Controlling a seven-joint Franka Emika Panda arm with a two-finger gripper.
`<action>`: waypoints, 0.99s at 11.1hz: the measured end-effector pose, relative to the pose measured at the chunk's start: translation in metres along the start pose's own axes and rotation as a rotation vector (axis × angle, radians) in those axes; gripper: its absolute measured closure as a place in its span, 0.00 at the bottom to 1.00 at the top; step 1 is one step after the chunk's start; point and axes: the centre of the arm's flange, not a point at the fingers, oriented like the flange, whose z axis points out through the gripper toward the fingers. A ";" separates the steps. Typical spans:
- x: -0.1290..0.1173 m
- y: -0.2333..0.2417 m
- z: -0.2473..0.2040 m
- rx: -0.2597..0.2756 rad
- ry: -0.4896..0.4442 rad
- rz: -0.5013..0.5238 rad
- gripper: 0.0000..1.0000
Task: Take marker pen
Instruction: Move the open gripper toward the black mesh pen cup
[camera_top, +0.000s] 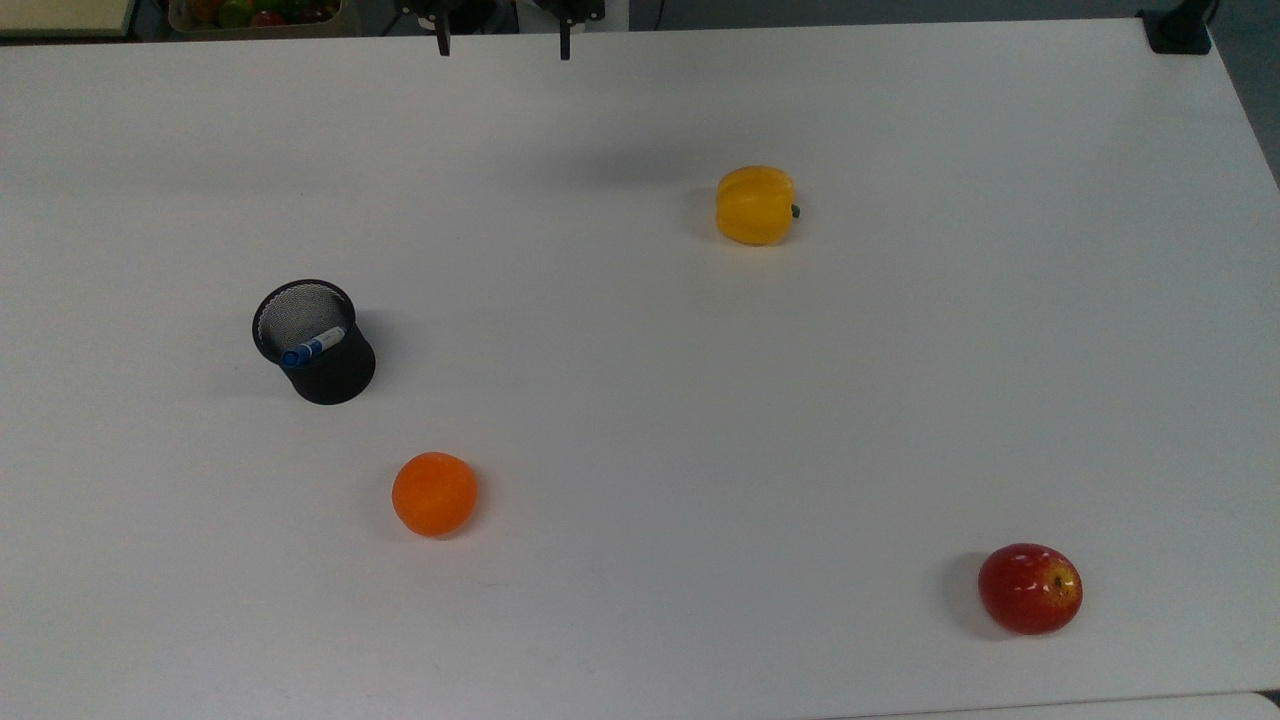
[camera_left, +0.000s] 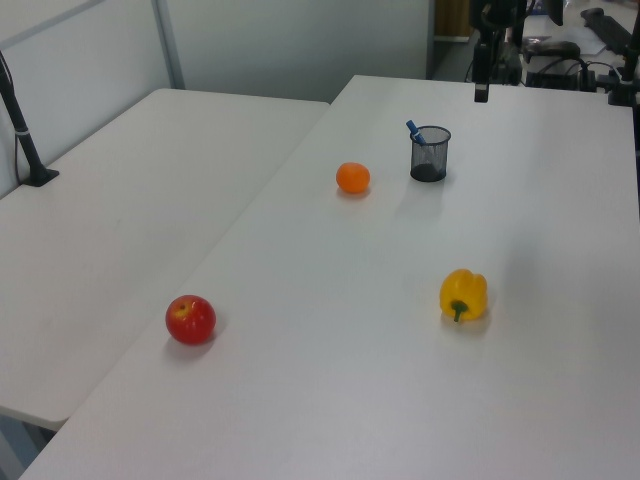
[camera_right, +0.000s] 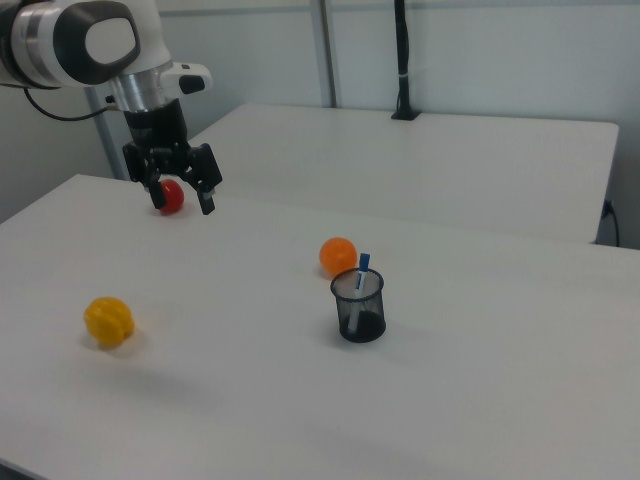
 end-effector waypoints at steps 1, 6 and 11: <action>0.000 0.000 0.000 0.000 0.000 0.000 0.00; 0.000 0.000 0.000 0.000 0.000 0.000 0.00; -0.001 0.033 0.005 -0.001 -0.009 0.014 0.00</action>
